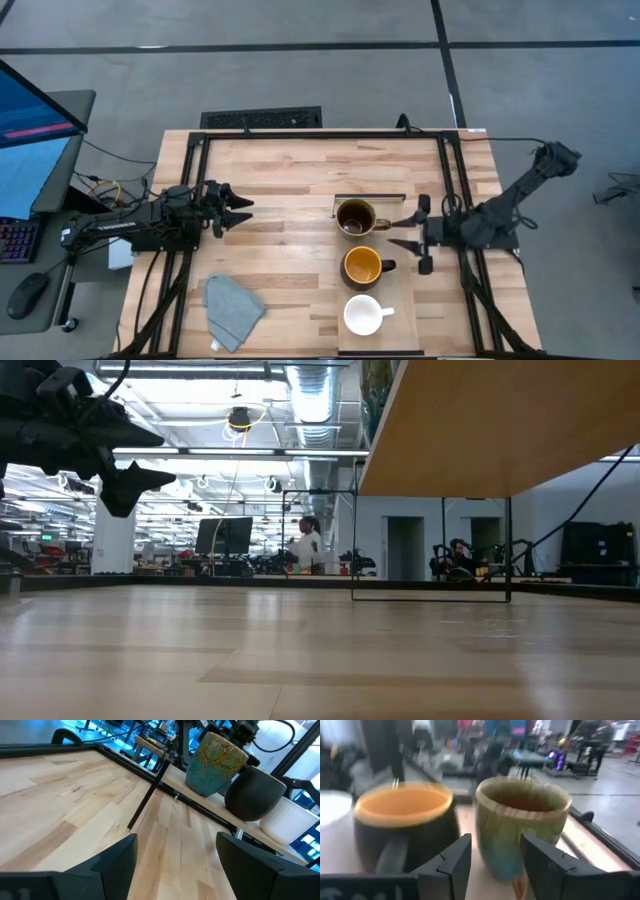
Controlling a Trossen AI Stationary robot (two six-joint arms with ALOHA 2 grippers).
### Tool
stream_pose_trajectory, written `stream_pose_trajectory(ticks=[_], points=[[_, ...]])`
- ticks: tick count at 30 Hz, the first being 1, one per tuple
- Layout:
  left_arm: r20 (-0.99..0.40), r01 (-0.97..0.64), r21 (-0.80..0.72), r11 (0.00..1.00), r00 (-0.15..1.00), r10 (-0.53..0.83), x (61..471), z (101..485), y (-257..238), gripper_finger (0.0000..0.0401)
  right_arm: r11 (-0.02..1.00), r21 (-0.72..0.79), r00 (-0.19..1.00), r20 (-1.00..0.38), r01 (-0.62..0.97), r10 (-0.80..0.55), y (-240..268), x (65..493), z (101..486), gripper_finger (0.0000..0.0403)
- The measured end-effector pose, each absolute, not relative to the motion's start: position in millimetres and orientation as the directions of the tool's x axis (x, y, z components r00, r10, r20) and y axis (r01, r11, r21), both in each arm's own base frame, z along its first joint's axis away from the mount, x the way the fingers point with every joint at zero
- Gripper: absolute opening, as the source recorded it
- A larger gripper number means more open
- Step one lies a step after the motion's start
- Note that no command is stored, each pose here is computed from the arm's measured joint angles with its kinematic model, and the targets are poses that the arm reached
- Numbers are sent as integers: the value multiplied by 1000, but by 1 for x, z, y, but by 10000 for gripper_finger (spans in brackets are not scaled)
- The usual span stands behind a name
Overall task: Stack small to large cups/mugs on shelf
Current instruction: Return to Home Position
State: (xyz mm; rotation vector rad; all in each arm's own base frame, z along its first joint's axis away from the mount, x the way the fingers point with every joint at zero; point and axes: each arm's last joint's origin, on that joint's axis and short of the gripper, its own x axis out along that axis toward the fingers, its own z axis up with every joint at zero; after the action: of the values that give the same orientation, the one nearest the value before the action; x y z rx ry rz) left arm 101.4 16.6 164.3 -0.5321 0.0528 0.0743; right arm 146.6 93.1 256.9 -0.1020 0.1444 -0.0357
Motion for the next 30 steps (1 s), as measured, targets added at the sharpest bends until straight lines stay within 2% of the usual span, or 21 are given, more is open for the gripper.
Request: stream_pose_trajectory(ticks=[4, 8, 10, 16, 19, 23, 28, 30], points=[[-68, -74, -531, 844, 997, 45, 101, 164, 16, 261, 998, -38, 997, -59, 43, -45, 91, 155, 262, 194], [-62, -26, -524, 851, 998, -7, 102, 165, 14, 261, 981, -131, 987, -95, -143, 131, 100, 159, 256, 193], [-62, -15, -521, 853, 998, -21, 102, 165, 13, 261, 969, -164, 978, -126, -185, 165, 104, 163, 250, 192], [-68, -59, -520, 852, 997, 28, 102, 165, 14, 261, 964, -53, 965, -42, -260, 258, 119, 173, 251, 193], [-70, -82, -524, 848, 996, 54, 102, 164, 15, 261, 956, -86, 960, -39, -281, 279, 125, 173, 249, 194], [-70, -92, -521, 848, 995, 65, 102, 164, 15, 261, 968, -93, 972, -16, -235, 234, 121, 169, 255, 192], [-70, -93, -522, 848, 995, 66, 102, 164, 15, 261, 967, -70, 968, 43, -243, 247, 109, 150, 273, 192], [-70, -93, -523, 848, 995, 66, 102, 164, 15, 261, 964, -52, 965, 20, -261, 262, 104, 140, 275, 193]])
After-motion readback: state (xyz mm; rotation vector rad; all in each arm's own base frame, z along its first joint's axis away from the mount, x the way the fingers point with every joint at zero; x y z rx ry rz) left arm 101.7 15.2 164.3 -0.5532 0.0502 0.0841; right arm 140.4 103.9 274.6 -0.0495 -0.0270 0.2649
